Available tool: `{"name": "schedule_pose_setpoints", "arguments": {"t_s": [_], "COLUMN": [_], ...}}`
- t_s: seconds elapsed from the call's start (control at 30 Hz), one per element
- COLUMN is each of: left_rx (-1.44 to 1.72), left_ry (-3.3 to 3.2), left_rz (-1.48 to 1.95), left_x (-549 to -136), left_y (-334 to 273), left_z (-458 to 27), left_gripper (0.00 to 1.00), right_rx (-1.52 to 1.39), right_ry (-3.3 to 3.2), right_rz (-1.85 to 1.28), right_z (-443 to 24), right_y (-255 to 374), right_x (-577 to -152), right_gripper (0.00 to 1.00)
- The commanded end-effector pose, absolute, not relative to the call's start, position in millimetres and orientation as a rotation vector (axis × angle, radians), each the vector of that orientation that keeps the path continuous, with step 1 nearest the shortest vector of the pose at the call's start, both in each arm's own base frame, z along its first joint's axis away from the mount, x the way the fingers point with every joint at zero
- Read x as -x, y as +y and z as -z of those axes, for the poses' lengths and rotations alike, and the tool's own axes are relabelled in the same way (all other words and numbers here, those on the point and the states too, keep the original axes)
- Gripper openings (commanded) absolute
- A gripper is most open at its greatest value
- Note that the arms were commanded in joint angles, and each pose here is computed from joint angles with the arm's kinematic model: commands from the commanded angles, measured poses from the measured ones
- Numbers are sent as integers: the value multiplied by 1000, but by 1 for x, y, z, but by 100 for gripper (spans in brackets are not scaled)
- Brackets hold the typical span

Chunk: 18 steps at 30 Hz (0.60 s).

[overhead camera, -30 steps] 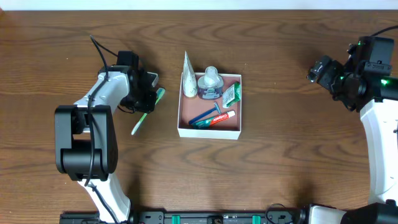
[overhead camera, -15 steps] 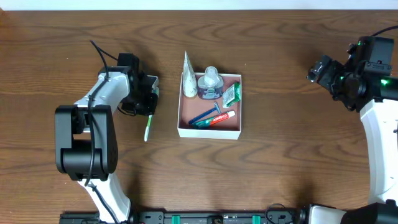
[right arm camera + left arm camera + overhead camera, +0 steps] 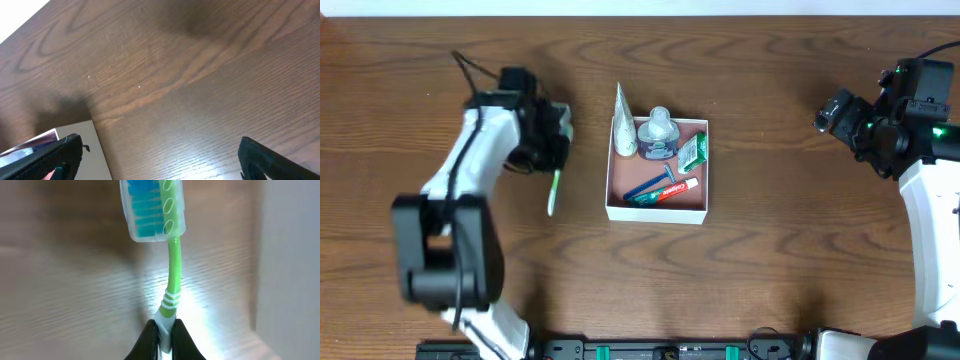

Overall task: Pack container
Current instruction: 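Lift the toothbrush with the left gripper, swinging it upright, then carry the toothbrush into the box's right side and release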

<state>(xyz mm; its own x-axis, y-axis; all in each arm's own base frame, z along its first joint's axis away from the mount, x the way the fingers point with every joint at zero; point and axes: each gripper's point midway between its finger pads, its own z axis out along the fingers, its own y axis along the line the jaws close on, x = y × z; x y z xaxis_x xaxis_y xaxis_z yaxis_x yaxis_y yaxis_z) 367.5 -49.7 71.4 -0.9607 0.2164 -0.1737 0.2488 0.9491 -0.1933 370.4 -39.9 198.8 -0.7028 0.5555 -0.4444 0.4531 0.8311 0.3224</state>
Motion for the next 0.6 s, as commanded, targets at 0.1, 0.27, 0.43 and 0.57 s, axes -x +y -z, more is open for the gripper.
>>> {"name": "schedule_pose_setpoints", "arguments": {"t_s": [0.1, 0.27, 0.43, 0.57], "left_rx": [-376, -480, -773, -1099], "left_ry": [2623, 2442, 2282, 2140], "left_rz": [253, 236, 220, 203], "left_x": [-373, -355, -335, -316], "left_y": [-54, -75, -116, -158], "left_z": [-189, -245, -270, -271], "left_gripper": [6, 6, 6, 6], "right_rx": [-734, -734, -734, -734], "right_ry": [2467, 2467, 2467, 2467], "right_rz": [-247, -247, -247, -247], "right_z": [-202, -202, -202, -202], "right_y": [-42, -42, -42, -42], "right_x": [-371, -371, -371, -371], "right_gripper": [99, 99, 99, 99]}}
